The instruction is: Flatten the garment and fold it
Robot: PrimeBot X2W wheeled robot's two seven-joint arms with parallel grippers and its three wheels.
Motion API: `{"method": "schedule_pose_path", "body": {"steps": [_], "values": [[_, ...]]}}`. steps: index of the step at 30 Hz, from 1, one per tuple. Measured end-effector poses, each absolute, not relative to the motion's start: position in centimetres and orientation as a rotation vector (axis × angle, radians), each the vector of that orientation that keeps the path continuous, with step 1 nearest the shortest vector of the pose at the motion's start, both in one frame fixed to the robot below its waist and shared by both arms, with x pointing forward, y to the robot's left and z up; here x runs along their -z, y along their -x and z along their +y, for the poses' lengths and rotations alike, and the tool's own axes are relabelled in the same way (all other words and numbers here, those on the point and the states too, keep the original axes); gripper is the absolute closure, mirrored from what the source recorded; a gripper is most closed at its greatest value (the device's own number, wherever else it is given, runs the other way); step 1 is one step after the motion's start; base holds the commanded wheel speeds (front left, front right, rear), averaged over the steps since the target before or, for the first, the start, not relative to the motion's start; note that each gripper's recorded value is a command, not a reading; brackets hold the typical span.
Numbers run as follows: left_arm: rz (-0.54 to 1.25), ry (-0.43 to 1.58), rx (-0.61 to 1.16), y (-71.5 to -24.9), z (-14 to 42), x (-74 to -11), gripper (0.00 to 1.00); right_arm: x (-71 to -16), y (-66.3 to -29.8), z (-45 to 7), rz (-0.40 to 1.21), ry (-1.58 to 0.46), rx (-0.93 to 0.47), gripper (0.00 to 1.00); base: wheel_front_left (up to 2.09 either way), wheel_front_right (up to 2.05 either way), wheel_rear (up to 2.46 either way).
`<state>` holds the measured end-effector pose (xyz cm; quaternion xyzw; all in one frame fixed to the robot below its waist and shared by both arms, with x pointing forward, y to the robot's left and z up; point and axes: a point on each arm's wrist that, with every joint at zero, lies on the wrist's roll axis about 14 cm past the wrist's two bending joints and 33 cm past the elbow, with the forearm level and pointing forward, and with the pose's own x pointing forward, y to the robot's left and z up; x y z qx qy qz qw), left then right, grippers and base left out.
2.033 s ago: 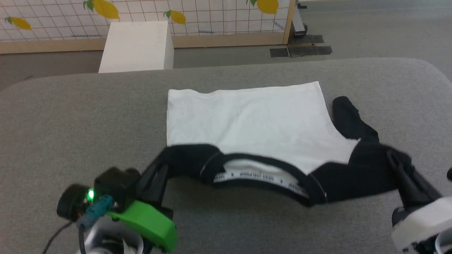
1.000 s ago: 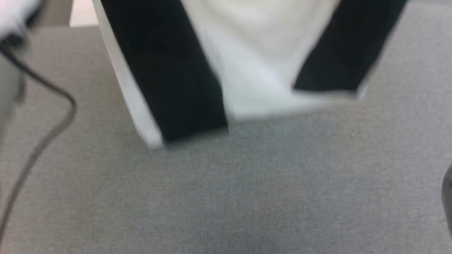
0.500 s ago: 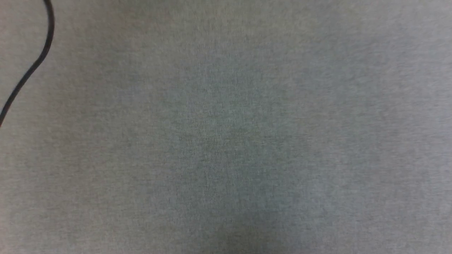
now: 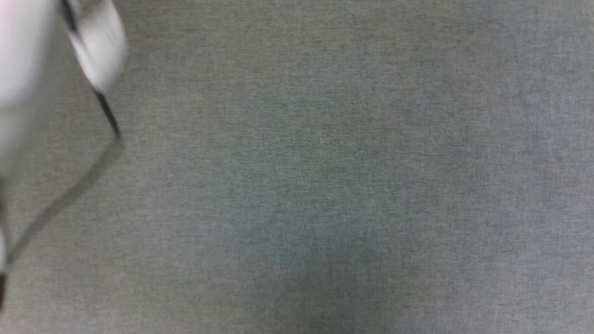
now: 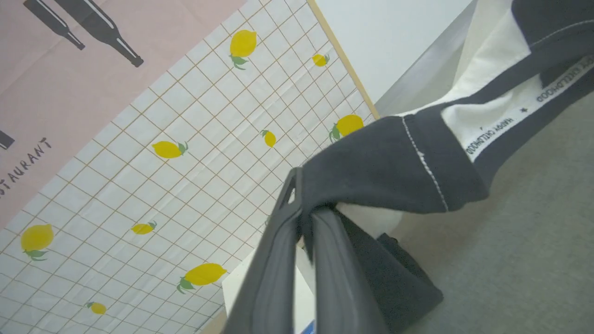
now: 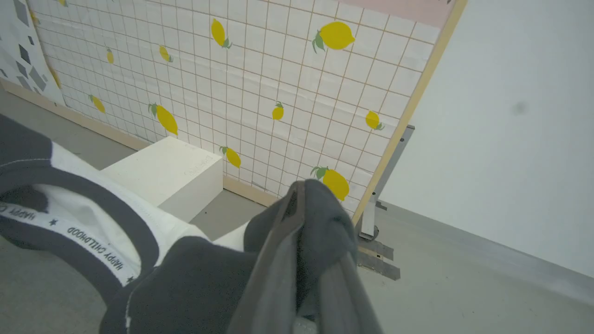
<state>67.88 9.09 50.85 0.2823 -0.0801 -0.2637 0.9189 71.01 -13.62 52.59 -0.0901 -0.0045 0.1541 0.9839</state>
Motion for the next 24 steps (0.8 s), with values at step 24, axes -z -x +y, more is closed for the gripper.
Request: {"method": "schedule_pose_path", "body": {"steps": [24], "values": [[0.316,-0.141,0.607,-41.8,5.7,-43.0,1.00,-46.7,-46.9,-19.0,0.280,-0.100,-0.141,1.00,0.00,0.00,0.00]]}}
